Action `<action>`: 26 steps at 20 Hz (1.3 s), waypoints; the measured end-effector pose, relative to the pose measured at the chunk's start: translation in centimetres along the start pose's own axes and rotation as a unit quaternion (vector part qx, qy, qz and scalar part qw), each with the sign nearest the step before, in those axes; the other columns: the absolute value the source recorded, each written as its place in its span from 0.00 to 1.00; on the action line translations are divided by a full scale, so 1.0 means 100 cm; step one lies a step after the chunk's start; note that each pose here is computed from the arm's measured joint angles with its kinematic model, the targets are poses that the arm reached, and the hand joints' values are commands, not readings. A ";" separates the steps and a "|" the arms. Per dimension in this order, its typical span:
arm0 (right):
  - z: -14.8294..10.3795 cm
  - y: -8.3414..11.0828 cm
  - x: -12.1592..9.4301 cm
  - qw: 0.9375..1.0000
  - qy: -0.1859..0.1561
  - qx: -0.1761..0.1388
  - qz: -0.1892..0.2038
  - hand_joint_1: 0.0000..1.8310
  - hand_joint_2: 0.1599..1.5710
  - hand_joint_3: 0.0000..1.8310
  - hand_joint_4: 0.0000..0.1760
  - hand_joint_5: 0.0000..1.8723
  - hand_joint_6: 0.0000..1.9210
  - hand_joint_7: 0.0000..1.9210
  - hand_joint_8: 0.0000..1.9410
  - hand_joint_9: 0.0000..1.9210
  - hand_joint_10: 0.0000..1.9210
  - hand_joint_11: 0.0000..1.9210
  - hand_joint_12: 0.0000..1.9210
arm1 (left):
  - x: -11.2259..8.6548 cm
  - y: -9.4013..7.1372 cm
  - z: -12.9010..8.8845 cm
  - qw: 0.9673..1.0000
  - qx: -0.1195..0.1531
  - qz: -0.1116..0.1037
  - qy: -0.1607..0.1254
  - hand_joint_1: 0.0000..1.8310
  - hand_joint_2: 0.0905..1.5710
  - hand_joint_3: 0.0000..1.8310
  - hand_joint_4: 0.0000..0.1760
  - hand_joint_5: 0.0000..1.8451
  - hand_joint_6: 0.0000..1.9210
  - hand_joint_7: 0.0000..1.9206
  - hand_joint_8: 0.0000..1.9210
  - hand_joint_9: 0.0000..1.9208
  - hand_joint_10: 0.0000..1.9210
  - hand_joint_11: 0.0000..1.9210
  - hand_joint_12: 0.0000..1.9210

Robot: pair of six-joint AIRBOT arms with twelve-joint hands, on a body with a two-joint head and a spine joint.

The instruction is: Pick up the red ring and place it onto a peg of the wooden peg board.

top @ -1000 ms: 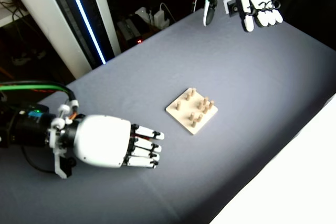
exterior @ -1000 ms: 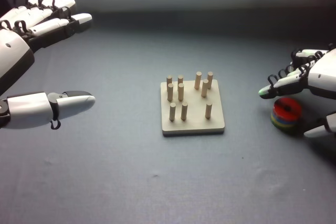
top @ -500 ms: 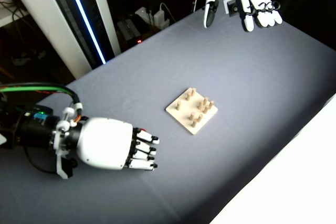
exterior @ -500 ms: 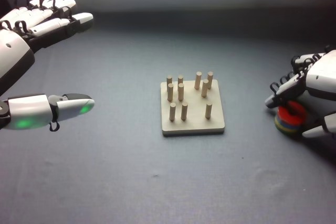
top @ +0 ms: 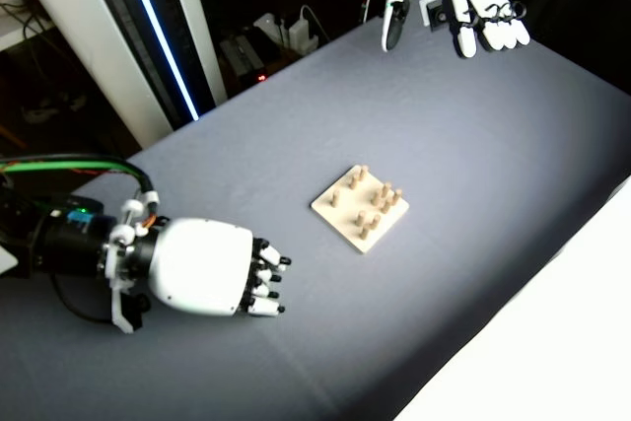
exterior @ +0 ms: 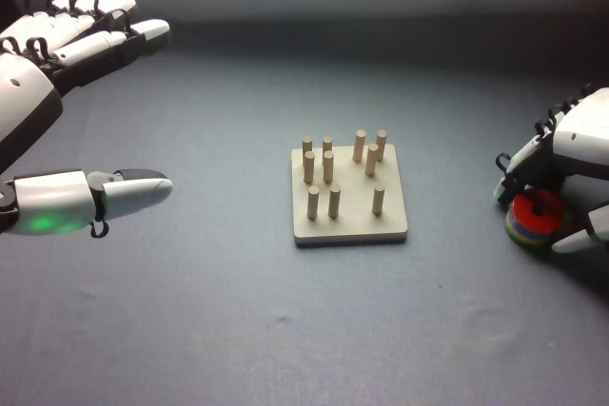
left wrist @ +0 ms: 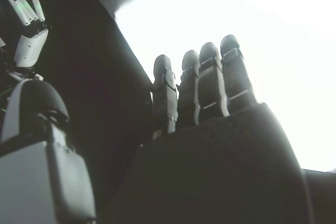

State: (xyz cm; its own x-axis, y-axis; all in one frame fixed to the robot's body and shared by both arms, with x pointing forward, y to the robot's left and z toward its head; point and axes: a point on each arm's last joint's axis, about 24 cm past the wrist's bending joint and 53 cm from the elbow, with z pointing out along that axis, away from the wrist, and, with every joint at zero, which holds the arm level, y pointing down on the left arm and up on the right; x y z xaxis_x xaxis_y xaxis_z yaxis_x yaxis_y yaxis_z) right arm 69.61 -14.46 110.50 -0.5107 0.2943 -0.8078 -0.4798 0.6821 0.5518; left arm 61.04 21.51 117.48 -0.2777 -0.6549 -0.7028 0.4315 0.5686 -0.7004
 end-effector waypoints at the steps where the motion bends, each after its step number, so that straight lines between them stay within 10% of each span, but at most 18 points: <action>1: 0.000 0.000 0.000 1.000 0.000 0.000 0.000 0.70 0.63 0.00 0.00 0.59 0.33 0.63 0.40 0.58 0.43 0.44 0.67 | 0.000 0.000 0.000 1.000 0.000 0.000 0.000 0.32 0.62 0.00 0.19 0.14 0.00 0.06 0.00 0.04 0.01 0.00 0.00; 4: 0.001 0.002 -0.001 1.000 -0.001 -0.001 0.000 0.70 0.64 0.00 0.00 0.59 0.28 0.59 0.51 0.59 0.65 0.49 0.86 | 0.001 0.001 0.000 1.000 -0.001 -0.002 -0.001 0.31 0.62 0.00 0.27 0.14 0.00 0.05 0.00 0.02 0.00 0.00 0.00; 7: 0.004 0.019 -0.007 1.000 -0.010 -0.024 -0.001 0.70 0.66 0.00 0.00 0.57 0.30 0.56 0.57 0.52 0.68 0.43 0.88 | 0.001 0.004 -0.004 1.000 -0.005 -0.003 -0.002 0.32 0.62 0.00 0.09 0.15 0.00 0.06 0.00 0.05 0.01 0.01 0.01; 10: 0.007 0.056 -0.032 0.996 -0.046 -0.082 0.003 0.71 0.62 0.00 0.00 0.63 0.22 0.63 0.43 0.61 0.73 0.55 0.90 | -0.002 0.006 -0.007 1.000 -0.009 -0.002 -0.006 0.32 0.62 0.00 0.00 0.14 0.00 0.08 0.01 0.06 0.01 0.02 0.01; 12: 0.006 0.071 -0.041 0.992 -0.059 -0.108 0.003 0.71 0.63 0.00 0.00 0.62 0.22 0.60 0.49 0.59 0.65 0.52 0.81 | -0.004 0.008 -0.008 1.000 -0.012 -0.003 -0.012 0.33 0.62 0.00 0.00 0.13 0.00 0.08 0.00 0.06 0.01 0.05 0.03; 14: 0.009 0.082 -0.044 0.991 -0.062 -0.120 -0.002 0.70 0.62 0.00 0.00 0.60 0.31 0.62 0.41 0.58 0.45 0.46 0.66 | -0.008 0.011 -0.010 1.000 -0.017 -0.004 -0.019 0.35 0.61 0.00 0.00 0.12 0.00 0.07 0.00 0.07 0.00 0.00 0.25; 15: 0.011 0.088 -0.046 0.990 -0.064 -0.127 -0.007 0.69 0.62 0.00 0.00 0.60 0.32 0.63 0.39 0.58 0.41 0.45 0.67 | -0.009 0.011 -0.011 1.000 -0.019 -0.004 -0.023 0.37 0.61 0.00 0.21 0.10 0.00 0.07 0.00 0.06 0.00 0.00 0.26; 17: 0.016 0.099 -0.051 0.987 -0.072 -0.142 -0.009 0.69 0.62 0.00 0.00 0.61 0.34 0.64 0.33 0.62 0.28 0.45 0.60 | -0.009 0.011 -0.013 0.999 -0.019 -0.006 -0.027 0.37 0.62 0.00 0.40 0.07 0.00 0.06 0.00 0.05 0.00 0.00 0.21; 23: 0.048 0.127 -0.041 0.984 -0.061 -0.163 -0.023 0.70 0.60 0.00 0.03 0.64 0.30 0.72 0.17 0.74 0.04 0.50 0.53 | -0.012 0.012 -0.015 0.999 -0.021 -0.007 -0.034 0.37 0.63 0.00 0.28 0.02 0.00 0.03 0.00 0.01 0.00 0.00 0.06; 25: 0.051 0.126 -0.041 0.985 -0.060 -0.160 -0.023 0.69 0.60 0.00 0.05 0.64 0.31 0.72 0.15 0.73 0.02 0.45 0.55 | -0.013 0.013 -0.015 0.999 -0.024 -0.007 -0.037 0.36 0.62 0.00 0.64 0.00 0.00 0.00 0.00 0.00 0.00 0.00 0.00; 26: 0.052 0.125 -0.040 0.985 -0.059 -0.158 -0.023 0.70 0.59 0.00 0.00 0.65 0.28 0.72 0.16 0.74 0.02 0.45 0.59 | -0.014 0.014 -0.015 0.999 -0.025 -0.006 -0.039 0.36 0.63 0.00 0.61 0.00 0.00 0.00 0.00 0.00 0.00 0.00 0.00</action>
State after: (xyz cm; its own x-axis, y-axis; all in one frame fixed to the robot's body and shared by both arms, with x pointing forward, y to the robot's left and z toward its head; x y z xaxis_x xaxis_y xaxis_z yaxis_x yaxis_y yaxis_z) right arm 69.33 -3.62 119.58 -0.4063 0.3563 -0.8415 -0.7082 0.4592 0.5363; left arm 60.72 24.00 117.31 -0.2145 -0.6979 -0.6833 0.3842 0.5829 -0.7160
